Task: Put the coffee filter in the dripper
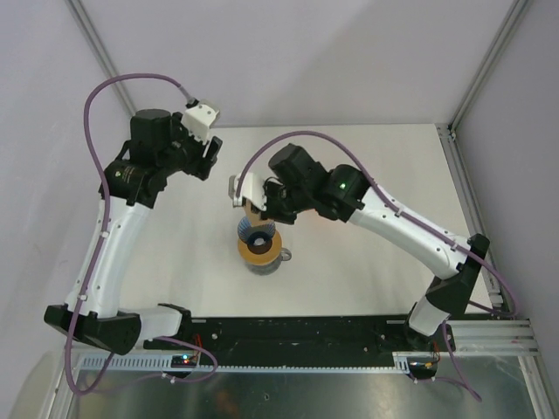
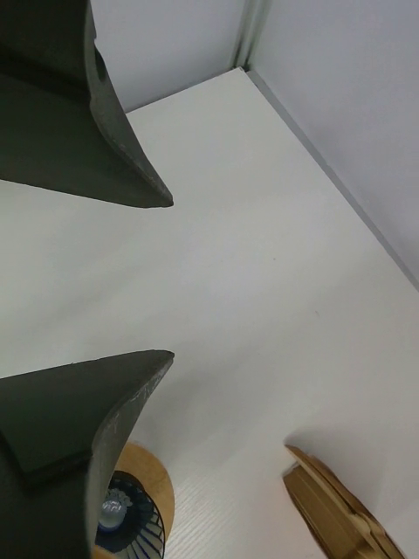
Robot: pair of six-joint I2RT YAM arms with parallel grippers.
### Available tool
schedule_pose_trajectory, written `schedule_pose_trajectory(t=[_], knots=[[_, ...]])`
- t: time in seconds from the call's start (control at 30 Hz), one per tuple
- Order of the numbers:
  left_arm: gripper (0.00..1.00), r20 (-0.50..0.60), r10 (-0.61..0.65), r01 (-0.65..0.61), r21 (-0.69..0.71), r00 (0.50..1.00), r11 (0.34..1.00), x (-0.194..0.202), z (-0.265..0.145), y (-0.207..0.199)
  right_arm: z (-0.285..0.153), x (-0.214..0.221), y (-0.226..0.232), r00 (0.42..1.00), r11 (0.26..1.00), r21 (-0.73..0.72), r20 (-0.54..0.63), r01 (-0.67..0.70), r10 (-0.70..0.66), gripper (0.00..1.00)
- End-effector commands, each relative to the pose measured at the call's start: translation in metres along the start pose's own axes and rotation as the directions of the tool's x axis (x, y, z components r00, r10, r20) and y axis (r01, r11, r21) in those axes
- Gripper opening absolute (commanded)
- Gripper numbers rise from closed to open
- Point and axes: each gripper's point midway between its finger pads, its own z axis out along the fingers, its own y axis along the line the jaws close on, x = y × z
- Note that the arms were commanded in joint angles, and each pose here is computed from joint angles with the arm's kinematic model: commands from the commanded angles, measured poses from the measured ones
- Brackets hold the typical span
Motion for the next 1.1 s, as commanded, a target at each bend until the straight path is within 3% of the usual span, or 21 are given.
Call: schedule_pose_trajectory(t=[0.0,0.37,0.5,0.77,1.07], knots=[[0.71,0.054,-0.018,0.02,-0.031,0.998,0.999,-0.005,-0.007,0.01,-0.016,0.005,0.007,0.993,0.998,0.013,-0.108,0.054,-0.052,0.0],[0.71,0.044,-0.025,0.023,0.025,0.999,0.999,0.004,0.0,-0.001,0.02,0.031,0.031,0.952,0.99,-0.091,-0.278,0.104,-0.125,0.0],[0.71,0.04,-0.025,0.022,0.069,0.999,0.997,0.008,0.004,-0.01,0.034,0.032,0.035,0.947,0.986,-0.131,-0.29,0.106,-0.14,0.0],[0.72,0.066,-0.055,0.026,0.373,0.996,0.927,0.021,0.009,-0.07,0.05,0.034,0.04,0.942,0.98,-0.169,-0.3,0.104,-0.152,0.0],[0.71,0.04,-0.076,0.043,0.538,0.996,0.842,0.043,0.008,-0.106,0.057,0.041,0.041,0.946,0.976,-0.205,-0.292,0.079,-0.138,0.0]])
